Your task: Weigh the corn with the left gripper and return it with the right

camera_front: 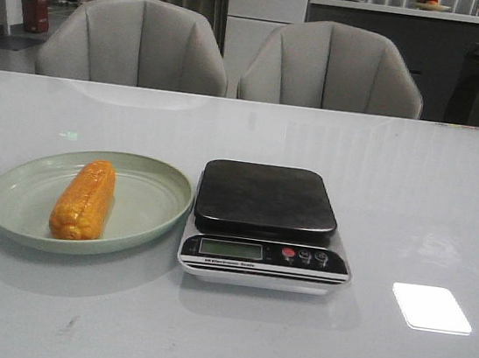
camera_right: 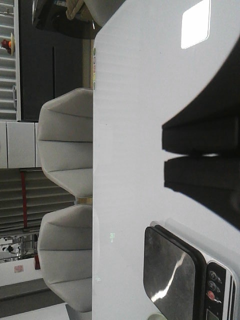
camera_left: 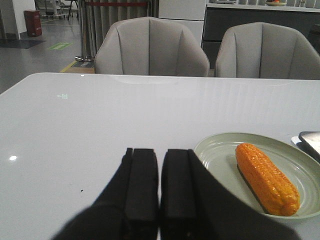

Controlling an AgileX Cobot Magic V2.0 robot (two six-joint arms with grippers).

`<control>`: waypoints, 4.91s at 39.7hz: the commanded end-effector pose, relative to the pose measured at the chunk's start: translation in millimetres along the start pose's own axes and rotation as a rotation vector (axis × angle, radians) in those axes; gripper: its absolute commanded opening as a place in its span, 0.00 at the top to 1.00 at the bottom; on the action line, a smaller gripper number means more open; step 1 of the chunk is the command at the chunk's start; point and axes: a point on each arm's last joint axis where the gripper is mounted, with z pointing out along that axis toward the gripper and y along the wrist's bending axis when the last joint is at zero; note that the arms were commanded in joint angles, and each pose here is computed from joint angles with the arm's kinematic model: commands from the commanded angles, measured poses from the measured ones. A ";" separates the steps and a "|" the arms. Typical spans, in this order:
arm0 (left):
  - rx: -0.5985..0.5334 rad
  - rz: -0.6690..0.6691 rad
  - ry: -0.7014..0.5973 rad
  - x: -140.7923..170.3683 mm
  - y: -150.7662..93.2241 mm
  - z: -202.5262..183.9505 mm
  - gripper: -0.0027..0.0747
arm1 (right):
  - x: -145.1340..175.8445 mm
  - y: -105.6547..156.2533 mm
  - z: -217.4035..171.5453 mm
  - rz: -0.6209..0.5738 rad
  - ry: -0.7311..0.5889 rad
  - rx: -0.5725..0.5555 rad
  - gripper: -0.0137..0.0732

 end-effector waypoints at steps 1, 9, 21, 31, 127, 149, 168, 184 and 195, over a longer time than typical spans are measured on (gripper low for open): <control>0.008 -0.004 -0.070 2.5 -0.1 0.1 0.82 | -5.1 0.4 -1.5 -0.017 -0.093 -0.005 0.65; 0.008 -0.004 -0.070 2.5 -0.1 0.1 0.82 | -5.1 0.4 -1.5 -0.017 -0.093 -0.005 0.65; 0.008 -0.004 -0.070 2.5 -0.1 0.1 0.82 | -5.1 0.4 -1.5 -0.017 -0.093 -0.005 0.65; 0.008 -0.004 -0.070 2.5 -0.1 0.1 0.82 | -5.1 0.4 -1.5 -0.017 -0.093 -0.005 0.65; 0.066 0.047 0.337 -84.1 -16.4 49.2 0.29 | -5.1 0.4 -1.5 -0.017 -0.093 -0.005 0.65; 0.259 0.049 0.542 -91.4 -70.6 131.6 0.27 | -5.1 0.4 -1.5 -0.017 -0.093 -0.005 0.65; 0.239 0.042 0.837 -54.2 -116.8 247.6 0.27 | -5.1 0.4 -1.5 -0.017 -0.093 -0.005 0.65; 0.211 -0.001 1.026 -14.7 -129.7 281.8 0.27 | -5.1 0.4 -1.5 -0.017 -0.093 -0.005 0.65; 0.225 -0.045 1.124 6.4 -135.7 282.0 0.36 | -5.1 0.4 -1.5 -0.017 -0.093 -0.005 0.65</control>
